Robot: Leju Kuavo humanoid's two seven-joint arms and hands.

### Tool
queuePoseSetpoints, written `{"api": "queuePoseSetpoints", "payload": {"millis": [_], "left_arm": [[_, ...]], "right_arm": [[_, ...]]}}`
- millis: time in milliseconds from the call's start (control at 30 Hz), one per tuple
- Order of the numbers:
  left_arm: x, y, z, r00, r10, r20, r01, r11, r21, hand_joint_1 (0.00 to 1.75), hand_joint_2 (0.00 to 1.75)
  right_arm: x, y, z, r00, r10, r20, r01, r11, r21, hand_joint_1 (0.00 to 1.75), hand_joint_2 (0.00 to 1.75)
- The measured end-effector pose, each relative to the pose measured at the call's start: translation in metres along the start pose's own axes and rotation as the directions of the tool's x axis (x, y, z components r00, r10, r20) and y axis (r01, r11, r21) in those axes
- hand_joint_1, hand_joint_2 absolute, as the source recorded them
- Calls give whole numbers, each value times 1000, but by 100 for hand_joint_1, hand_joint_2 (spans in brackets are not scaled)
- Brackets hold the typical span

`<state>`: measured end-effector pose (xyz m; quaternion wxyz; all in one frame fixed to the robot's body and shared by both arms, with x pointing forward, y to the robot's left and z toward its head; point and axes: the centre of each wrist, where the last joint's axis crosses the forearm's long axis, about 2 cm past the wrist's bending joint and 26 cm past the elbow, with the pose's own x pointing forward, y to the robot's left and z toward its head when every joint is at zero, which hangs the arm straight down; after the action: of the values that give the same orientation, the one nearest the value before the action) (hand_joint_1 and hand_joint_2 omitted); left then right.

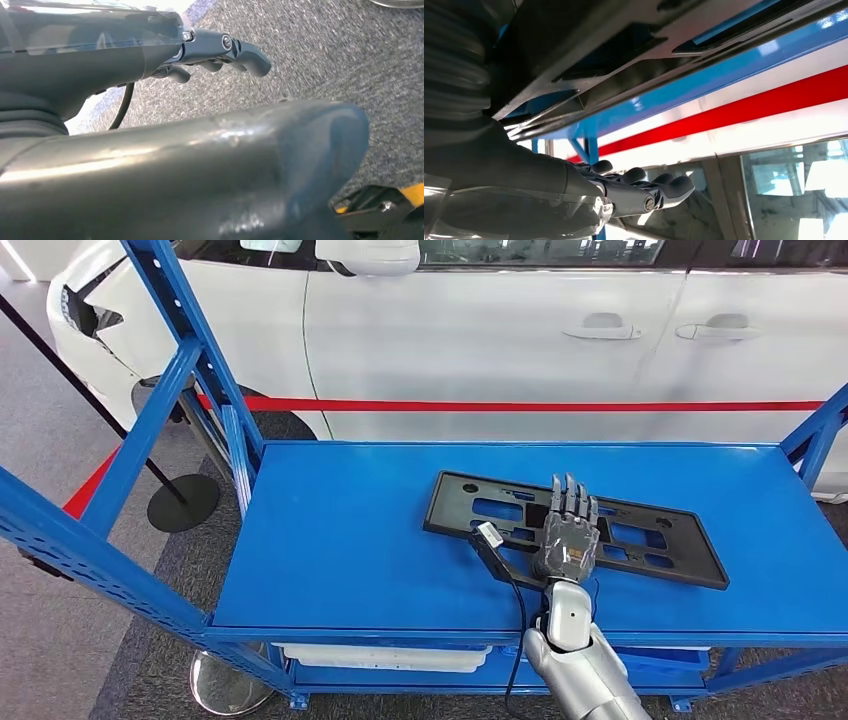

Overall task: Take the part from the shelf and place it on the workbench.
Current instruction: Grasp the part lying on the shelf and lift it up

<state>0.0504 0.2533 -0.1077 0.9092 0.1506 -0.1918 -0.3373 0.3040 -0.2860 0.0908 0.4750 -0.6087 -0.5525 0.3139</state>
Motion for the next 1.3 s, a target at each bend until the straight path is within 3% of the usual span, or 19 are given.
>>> {"api": "queuePoseSetpoints", "payload": {"millis": [667, 833, 967, 1300], "left_arm": [[0, 2, -1, 1000, 22, 13, -22, 1000, 9, 0, 0], [2, 2, -1, 994, 92, 55, -93, 996, 7, 0, 0], [4, 2, -1, 992, 106, 69, -107, 994, 6, 0, 0], [-1, 2, -1, 994, 107, 11, -107, 994, 24, 0, 0]], "right_arm": [[-1, 3, 9, 999, -50, 10, 50, 999, -5, 0, 175], [0, 2, 7, 997, -76, 6, 76, 997, 2, 1, 175], [2, 2, 7, 993, -117, -2, 117, 993, 21, 175, 175], [10, -7, 18, 977, -213, 28, 213, 977, 2, 175, 175]]}}
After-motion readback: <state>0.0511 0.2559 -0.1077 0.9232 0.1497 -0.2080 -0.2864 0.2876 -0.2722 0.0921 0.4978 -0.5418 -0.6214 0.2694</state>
